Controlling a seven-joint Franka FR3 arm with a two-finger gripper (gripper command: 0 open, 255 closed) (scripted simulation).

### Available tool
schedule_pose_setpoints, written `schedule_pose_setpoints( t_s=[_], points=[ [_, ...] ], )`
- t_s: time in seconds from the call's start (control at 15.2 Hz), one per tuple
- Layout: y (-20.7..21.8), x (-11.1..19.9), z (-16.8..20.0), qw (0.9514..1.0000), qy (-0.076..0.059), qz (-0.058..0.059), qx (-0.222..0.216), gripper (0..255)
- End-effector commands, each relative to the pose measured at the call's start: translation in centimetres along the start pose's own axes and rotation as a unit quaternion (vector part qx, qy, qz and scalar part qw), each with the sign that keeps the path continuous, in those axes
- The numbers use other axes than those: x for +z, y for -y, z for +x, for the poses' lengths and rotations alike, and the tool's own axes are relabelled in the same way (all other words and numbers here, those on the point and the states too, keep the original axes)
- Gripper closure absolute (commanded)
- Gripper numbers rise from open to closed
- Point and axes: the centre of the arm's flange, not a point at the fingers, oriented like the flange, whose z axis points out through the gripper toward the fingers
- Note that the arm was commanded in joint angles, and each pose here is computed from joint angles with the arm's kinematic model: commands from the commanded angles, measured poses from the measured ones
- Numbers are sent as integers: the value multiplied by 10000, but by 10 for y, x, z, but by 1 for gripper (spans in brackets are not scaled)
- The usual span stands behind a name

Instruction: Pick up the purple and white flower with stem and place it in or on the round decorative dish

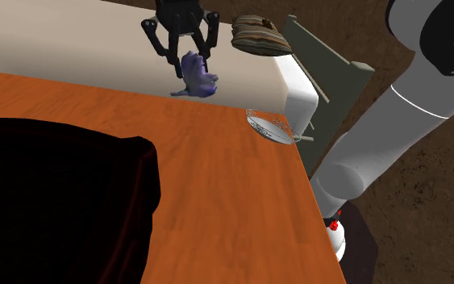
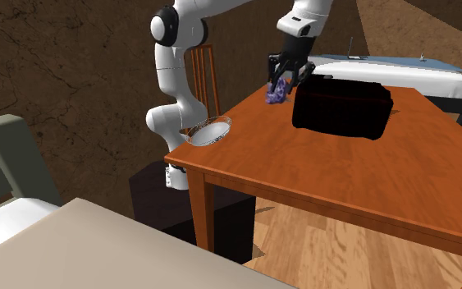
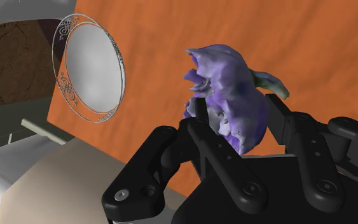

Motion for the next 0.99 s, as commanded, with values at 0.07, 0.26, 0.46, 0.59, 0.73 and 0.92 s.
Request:
schedule_pose_setpoints(
  t_s=[0.07, 0.26, 0.46, 0.59, 0.73, 0.92],
  points=[
    [-34, 0, -6, 10000, -2, 0, -4, 255],
    [-73, 3, -12, 10000, -2, 0, -4, 255],
    [-112, 6, -18, 10000, -2, 0, -4, 255],
    [-138, 8, -22, 10000, -2, 0, -4, 255],
    [-164, 10, -26, 10000, -2, 0, -4, 255],
    [-203, 13, -32, 10000, -2, 0, -4, 255]
  ],
)
